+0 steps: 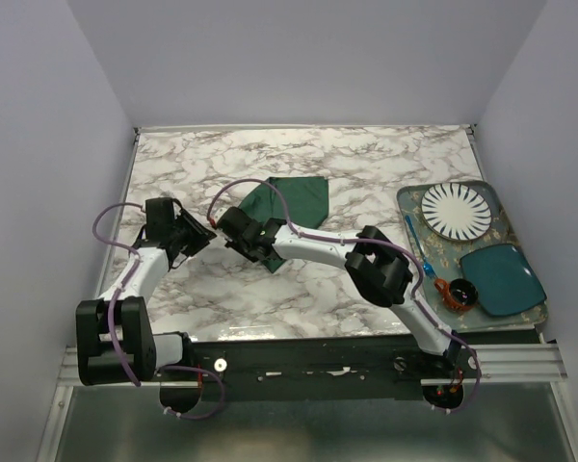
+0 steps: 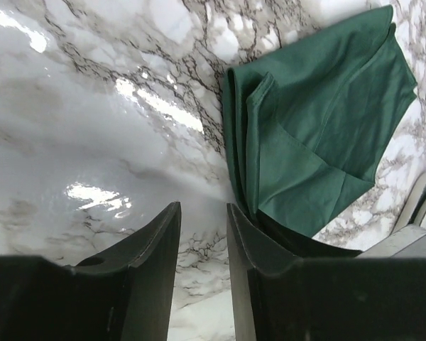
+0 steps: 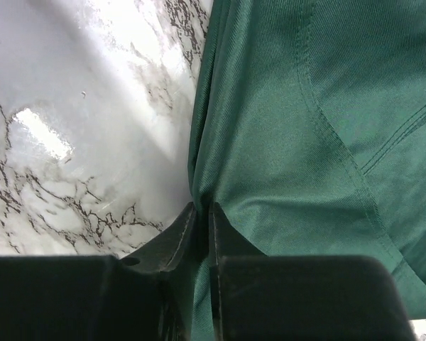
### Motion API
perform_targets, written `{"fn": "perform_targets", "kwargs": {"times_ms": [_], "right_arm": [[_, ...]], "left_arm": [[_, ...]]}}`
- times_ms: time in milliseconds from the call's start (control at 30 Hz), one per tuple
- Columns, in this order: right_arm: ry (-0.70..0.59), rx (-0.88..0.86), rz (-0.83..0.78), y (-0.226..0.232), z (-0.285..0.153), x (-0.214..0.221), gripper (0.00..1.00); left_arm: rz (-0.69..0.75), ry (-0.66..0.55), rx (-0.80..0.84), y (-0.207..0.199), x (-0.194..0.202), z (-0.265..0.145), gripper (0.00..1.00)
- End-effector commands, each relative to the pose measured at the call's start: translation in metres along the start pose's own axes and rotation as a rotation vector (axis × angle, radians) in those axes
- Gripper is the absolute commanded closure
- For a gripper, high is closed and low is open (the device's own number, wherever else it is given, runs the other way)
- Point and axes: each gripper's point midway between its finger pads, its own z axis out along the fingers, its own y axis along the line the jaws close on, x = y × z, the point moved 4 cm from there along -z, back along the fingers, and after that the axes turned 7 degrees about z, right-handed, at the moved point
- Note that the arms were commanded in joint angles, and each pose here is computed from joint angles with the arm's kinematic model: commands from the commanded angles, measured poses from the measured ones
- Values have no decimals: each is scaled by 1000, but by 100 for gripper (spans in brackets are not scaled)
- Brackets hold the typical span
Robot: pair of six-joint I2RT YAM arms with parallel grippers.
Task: Fold the napkin, place the utensils inside, and roll it up
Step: Roll the napkin with the utensil
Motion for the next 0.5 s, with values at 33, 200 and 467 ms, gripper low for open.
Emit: {"fn": "perform_targets", "kwargs": {"times_ms": [33,200,467], "right_arm": [[45,-46,-13,4,8,12,87],[27,-131,16,6,0,4,96],[9,-265,93,1,-10,-3,99]], "left_arm": [[-8,9,139,-6,12,9,53],[-42,81,245,-12,24,25,44],[-121,98,297,-14,30,42,39]]}}
